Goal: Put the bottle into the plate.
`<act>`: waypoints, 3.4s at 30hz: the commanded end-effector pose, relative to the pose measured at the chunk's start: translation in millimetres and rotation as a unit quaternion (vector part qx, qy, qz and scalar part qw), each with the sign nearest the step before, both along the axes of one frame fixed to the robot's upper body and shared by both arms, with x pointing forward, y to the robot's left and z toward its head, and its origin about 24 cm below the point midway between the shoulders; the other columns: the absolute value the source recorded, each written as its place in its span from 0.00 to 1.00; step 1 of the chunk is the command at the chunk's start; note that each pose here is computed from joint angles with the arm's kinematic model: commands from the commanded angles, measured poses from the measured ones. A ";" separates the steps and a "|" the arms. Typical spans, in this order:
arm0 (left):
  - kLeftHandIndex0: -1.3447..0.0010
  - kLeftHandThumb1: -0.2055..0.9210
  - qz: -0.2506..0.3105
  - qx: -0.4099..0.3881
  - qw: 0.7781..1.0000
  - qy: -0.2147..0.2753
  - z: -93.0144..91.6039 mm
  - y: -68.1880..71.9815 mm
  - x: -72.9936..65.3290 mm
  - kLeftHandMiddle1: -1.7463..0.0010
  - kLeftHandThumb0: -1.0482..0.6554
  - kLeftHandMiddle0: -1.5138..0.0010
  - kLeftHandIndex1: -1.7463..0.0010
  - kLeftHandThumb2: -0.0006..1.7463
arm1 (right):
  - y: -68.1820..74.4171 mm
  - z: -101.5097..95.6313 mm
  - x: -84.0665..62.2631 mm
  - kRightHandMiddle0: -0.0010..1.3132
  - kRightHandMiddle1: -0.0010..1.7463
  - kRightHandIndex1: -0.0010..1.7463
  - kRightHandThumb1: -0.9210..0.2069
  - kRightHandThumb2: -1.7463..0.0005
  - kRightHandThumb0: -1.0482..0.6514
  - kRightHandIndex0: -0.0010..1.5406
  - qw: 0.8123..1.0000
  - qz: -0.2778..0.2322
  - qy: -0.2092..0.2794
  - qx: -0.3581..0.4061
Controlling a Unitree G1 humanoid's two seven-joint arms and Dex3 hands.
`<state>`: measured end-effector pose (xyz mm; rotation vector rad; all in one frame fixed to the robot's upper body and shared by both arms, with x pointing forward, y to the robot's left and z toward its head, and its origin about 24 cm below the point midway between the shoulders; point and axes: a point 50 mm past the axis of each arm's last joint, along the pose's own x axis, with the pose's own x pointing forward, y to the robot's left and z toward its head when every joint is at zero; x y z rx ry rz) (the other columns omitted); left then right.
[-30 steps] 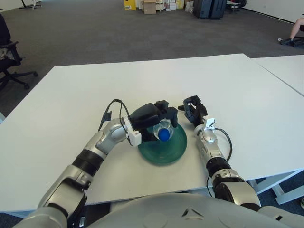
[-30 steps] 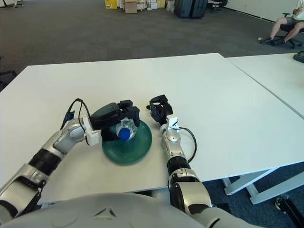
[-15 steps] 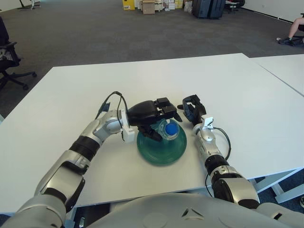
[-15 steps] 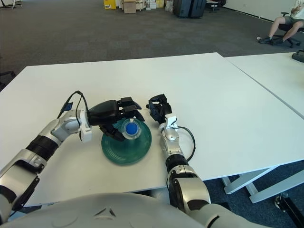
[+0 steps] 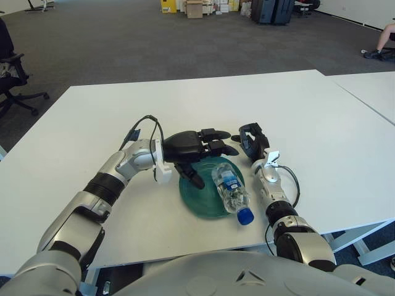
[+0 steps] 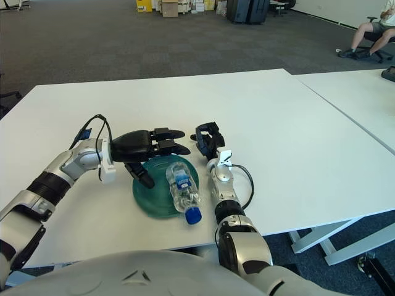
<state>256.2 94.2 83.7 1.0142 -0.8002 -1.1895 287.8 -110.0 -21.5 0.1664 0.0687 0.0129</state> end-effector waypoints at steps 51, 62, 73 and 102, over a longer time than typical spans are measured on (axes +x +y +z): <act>0.97 1.00 0.253 -0.418 0.870 0.067 32.0 43.3 35.9 0.91 0.20 0.69 0.39 0.59 | -2.5 -11.6 -8.2 0.19 0.97 0.63 0.00 0.73 0.41 0.29 0.999 0.011 0.028 -0.035; 0.93 1.00 0.259 -0.417 0.869 0.069 24.6 42.6 34.5 0.89 0.20 0.66 0.37 0.62 | -2.4 -10.4 -9.0 0.18 0.97 0.63 0.00 0.73 0.41 0.30 0.999 0.014 0.026 -0.034; 0.91 1.00 0.258 -0.431 0.862 0.072 22.9 43.3 36.0 0.88 0.20 0.66 0.38 0.62 | -2.5 -10.5 -9.8 0.18 0.98 0.64 0.00 0.72 0.41 0.29 0.999 0.023 0.024 -0.038; 0.90 1.00 0.424 -0.522 0.713 0.201 2.5 36.6 20.0 0.59 0.22 0.72 0.32 0.47 | -0.8 -9.8 -11.5 0.17 0.98 0.64 0.00 0.72 0.41 0.28 0.998 0.021 0.023 -0.048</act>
